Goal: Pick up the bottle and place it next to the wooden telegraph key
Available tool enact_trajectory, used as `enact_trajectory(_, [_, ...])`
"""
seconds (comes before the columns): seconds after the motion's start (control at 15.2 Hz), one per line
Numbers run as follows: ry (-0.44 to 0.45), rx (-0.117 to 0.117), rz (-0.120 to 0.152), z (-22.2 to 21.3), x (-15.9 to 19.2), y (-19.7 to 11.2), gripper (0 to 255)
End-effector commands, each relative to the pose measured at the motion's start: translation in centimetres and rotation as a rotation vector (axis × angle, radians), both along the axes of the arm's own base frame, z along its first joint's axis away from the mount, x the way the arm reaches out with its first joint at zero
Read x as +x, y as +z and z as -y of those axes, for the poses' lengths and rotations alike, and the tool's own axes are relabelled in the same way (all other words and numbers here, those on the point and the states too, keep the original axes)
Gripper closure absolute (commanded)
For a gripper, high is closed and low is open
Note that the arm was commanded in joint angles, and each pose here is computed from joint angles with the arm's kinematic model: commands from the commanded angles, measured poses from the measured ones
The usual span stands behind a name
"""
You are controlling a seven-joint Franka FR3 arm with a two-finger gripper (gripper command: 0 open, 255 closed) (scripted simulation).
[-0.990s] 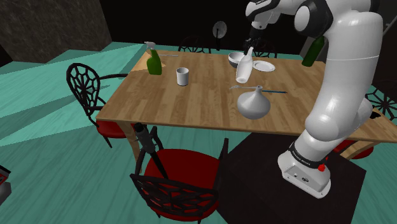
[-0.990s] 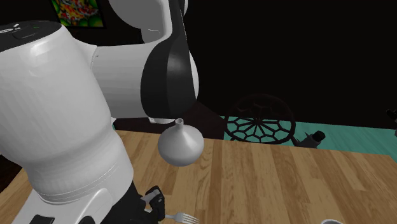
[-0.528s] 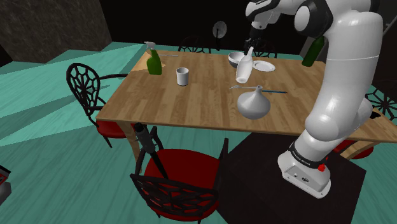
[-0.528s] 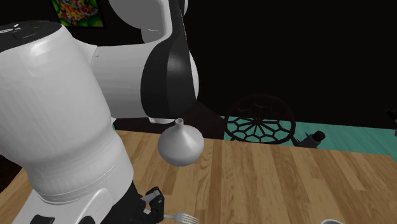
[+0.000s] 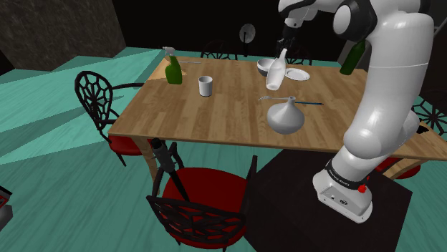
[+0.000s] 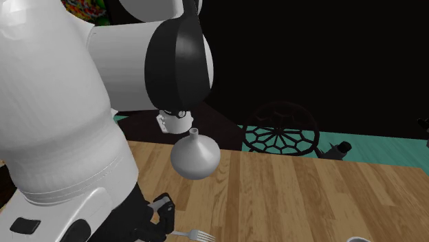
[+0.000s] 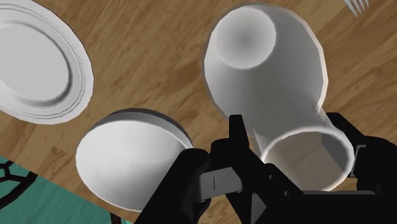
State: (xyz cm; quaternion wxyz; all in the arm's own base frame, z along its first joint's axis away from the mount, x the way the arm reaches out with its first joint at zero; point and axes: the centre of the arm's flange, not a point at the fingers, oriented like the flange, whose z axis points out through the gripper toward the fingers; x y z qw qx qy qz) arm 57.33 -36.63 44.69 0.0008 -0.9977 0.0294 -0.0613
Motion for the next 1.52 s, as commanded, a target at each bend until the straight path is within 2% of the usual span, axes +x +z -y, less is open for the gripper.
enact_trajectory(0.0, [0.000, 0.000, 0.000, -0.1, 0.0, 1.1, 255])
enact_trajectory(1.45, [0.000, 0.000, 0.000, -0.1, 0.0, 12.8, 255])
